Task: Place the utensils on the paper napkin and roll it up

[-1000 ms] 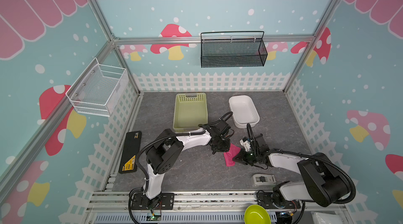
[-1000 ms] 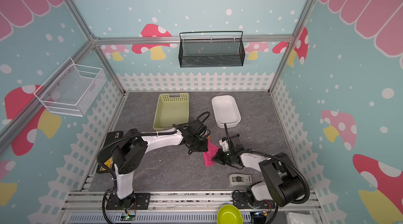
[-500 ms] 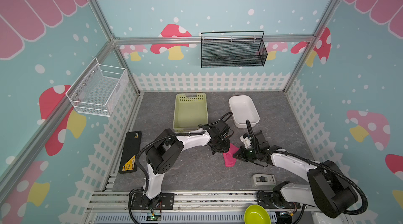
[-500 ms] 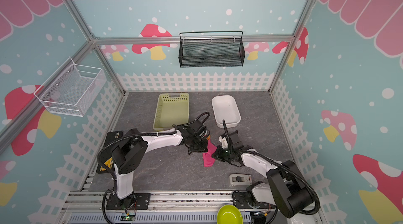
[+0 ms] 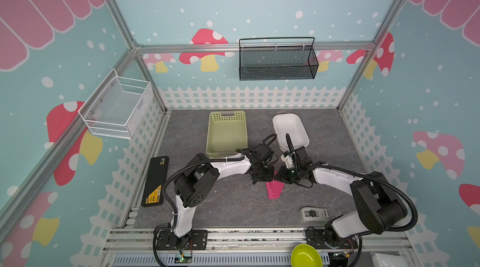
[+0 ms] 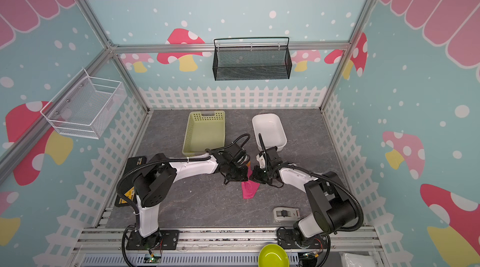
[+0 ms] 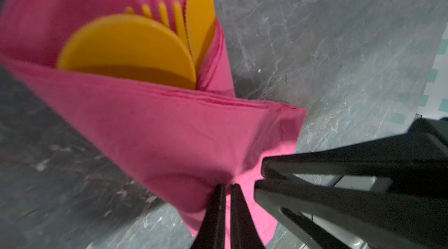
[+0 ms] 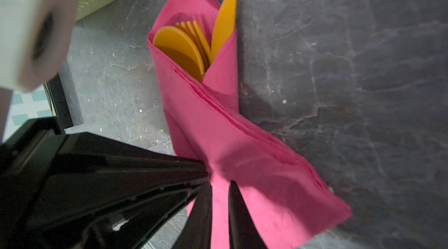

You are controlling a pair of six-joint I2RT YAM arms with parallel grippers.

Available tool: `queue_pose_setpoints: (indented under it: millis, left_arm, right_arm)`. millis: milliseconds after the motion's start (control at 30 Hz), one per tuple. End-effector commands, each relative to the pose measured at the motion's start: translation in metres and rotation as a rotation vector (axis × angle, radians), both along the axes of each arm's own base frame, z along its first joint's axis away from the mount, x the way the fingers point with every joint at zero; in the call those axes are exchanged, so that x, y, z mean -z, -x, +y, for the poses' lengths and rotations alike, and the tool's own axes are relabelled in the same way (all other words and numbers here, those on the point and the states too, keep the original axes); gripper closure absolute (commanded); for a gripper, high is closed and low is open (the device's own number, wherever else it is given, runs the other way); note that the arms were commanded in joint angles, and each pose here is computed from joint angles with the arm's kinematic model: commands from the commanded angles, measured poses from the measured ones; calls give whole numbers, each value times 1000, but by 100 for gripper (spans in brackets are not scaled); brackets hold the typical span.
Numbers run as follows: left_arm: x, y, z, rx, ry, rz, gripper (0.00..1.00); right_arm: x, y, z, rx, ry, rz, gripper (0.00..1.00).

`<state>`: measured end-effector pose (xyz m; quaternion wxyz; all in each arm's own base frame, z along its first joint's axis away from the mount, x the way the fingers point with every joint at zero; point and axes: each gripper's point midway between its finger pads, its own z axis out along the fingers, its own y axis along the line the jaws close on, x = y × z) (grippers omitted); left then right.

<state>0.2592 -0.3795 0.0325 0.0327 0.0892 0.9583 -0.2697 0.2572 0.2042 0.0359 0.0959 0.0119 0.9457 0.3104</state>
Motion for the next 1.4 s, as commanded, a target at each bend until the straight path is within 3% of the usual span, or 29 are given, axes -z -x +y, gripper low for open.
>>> queue_pose_setpoints:
  millis: [0, 500, 967, 1367]
  left_arm:
    - [23, 6, 14, -1, -63, 32, 89]
    - [14, 1, 14, -10, -52, 6, 89]
    - [-31, -18, 33, -95, 0, -69, 74]
    - [-9, 6, 35, -81, -16, 8, 67]
  right_arm:
    - [2, -8, 2, -25, 18, -12, 85]
    - [37, 8, -9, -23, 72, 67, 93]
    - [35, 19, -9, 37, 25, 95, 94]
    - [30, 26, -4, 86, -53, 105, 94]
